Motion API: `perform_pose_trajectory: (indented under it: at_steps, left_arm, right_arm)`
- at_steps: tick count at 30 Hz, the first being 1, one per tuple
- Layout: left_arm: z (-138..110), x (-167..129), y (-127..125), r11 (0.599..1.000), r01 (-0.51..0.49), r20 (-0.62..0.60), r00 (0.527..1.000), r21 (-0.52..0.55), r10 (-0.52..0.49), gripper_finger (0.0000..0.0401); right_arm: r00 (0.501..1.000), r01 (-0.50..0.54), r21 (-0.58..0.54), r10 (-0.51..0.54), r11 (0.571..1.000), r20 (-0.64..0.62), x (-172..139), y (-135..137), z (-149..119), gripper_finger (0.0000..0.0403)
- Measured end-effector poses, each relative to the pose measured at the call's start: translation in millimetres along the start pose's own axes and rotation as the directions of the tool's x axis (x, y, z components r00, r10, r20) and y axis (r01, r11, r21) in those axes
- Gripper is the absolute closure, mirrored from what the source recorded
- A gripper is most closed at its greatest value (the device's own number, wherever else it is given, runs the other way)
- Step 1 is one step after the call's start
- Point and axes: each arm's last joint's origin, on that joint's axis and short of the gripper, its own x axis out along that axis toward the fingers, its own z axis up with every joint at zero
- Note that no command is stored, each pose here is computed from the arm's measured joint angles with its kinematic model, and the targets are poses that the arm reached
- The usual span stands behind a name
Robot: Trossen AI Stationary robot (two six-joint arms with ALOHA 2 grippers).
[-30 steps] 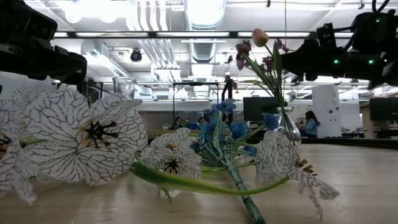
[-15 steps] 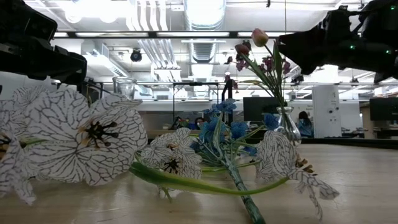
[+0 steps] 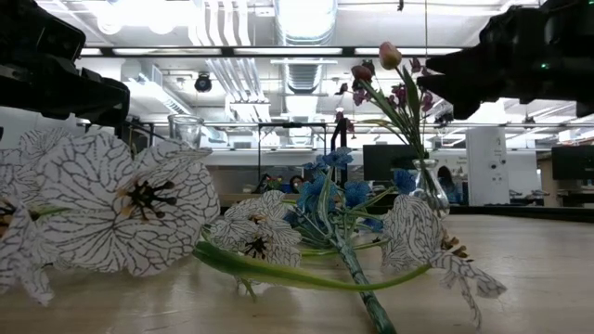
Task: Pick and place flowers into a vace then onto a shelf
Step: Put the blue flowers into the left transparent vase
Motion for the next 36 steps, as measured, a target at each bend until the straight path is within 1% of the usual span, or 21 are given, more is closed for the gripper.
perform_pose_trajectory:
  at_steps: [5,10,13,17,23,24,27,30,33,36]
  left_arm:
    - [0.0,0.0,0.0,1.0,0.0,0.0,1.0,0.0,0.0,0.0401]
    - [0.0,0.0,0.0,1.0,0.0,0.0,1.0,0.0,0.0,0.0401]
    - [0.0,0.0,0.1,1.0,-0.001,0.0,1.0,0.0,0.001,0.0401]
    - [0.0,0.0,0.1,1.0,-0.001,0.0,1.0,0.0,0.001,0.0401]
    - [0.1,0.0,0.1,1.0,-0.001,0.001,1.0,-0.007,0.001,0.0401]
    - [0.1,0.0,0.1,1.0,-0.001,0.001,1.0,-0.014,0.001,0.0401]
    - [0.1,0.0,0.1,1.0,-0.001,0.001,1.0,-0.03,0.001,0.0401]
    - [0.1,0.0,0.1,0.999,-0.001,0.001,1.0,-0.039,0.001,0.0401]
    - [0.2,0.0,0.1,0.999,-0.001,0.002,1.0,-0.053,0.001,0.0401]
    - [3.2,0.0,0.3,0.999,-0.001,0.033,0.999,-0.052,0.003,0.0401]
  right_arm:
    - [0.998,-0.051,0.013,0.051,0.999,-0.041,-5.4,8.6,-0.9,0.0197]
    - [0.997,-0.035,0.026,0.037,0.999,-0.066,-10.5,11.5,-1.0,0.0197]
    - [0.995,-0.052,0.032,0.055,0.998,-0.087,-13.6,14.3,-1.7,0.0197]
    - [0.985,-0.085,0.046,0.091,0.995,-0.147,-18.6,19.4,-6.1,0.0197]
    - [0.979,-0.139,0.039,0.143,0.99,-0.148,-25.9,26.1,-4.3,0.0198]
    - [0.977,-0.138,0.037,0.142,0.99,-0.158,-27.2,26.3,-5.1,0.0198]
    - [0.977,-0.083,0.024,0.086,0.996,-0.197,-30.9,24.7,-8.7,0.02]
    - [0.979,-0.082,0.002,0.081,0.997,-0.189,-33.4,23.9,-9.4,0.0206]
    - [0.98,-0.117,-0.015,0.113,0.993,-0.166,-35.0,24.6,-6.8,0.0214]
    - [0.976,-0.146,-0.018,0.141,0.989,-0.163,-36.2,25.1,-6.2,0.0221]
